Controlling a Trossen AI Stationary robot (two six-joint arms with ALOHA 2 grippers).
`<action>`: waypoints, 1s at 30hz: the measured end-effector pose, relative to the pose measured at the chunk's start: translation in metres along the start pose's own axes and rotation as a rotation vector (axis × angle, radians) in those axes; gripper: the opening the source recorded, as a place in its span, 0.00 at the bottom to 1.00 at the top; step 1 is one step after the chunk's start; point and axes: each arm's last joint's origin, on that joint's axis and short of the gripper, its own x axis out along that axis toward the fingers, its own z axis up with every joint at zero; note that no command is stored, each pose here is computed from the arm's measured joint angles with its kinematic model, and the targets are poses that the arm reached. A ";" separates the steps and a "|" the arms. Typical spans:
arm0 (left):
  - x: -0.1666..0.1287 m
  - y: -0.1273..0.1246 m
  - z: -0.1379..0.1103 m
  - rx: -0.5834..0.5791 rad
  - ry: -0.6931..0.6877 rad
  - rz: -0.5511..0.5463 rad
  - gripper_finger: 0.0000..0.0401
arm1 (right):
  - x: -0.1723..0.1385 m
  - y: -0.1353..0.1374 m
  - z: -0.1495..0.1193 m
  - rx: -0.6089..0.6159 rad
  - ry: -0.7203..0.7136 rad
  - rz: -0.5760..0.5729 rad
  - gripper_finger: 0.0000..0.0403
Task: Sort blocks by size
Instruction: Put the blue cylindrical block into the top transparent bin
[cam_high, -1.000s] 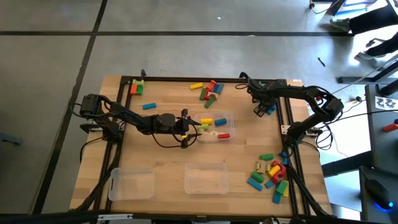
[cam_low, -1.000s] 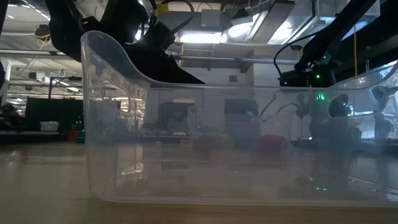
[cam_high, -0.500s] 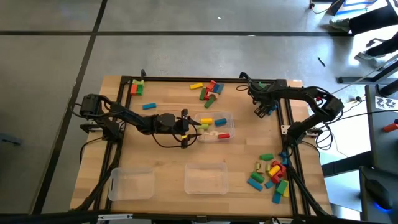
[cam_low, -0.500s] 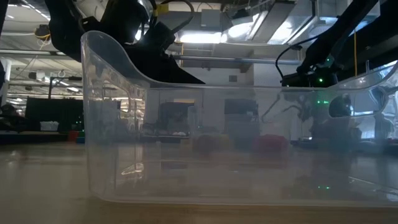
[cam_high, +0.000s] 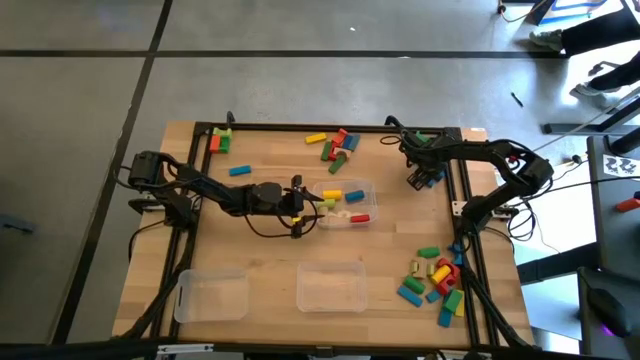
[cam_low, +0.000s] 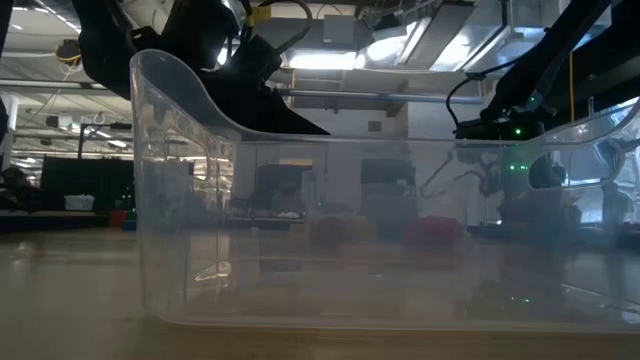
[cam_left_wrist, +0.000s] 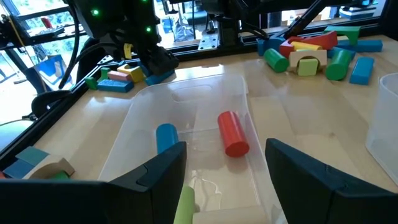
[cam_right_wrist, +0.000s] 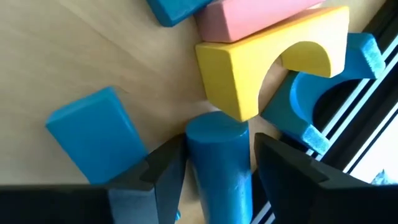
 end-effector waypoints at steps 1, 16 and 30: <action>0.000 0.000 0.000 0.000 0.000 0.000 0.53 | 0.000 0.000 0.000 -0.003 0.000 0.001 0.48; 0.000 0.000 0.000 -0.003 0.000 0.000 0.53 | -0.003 0.000 0.003 -0.038 -0.003 0.005 0.31; 0.000 0.000 0.000 -0.002 0.000 0.000 0.53 | -0.056 -0.014 0.015 -0.011 -0.107 0.058 0.32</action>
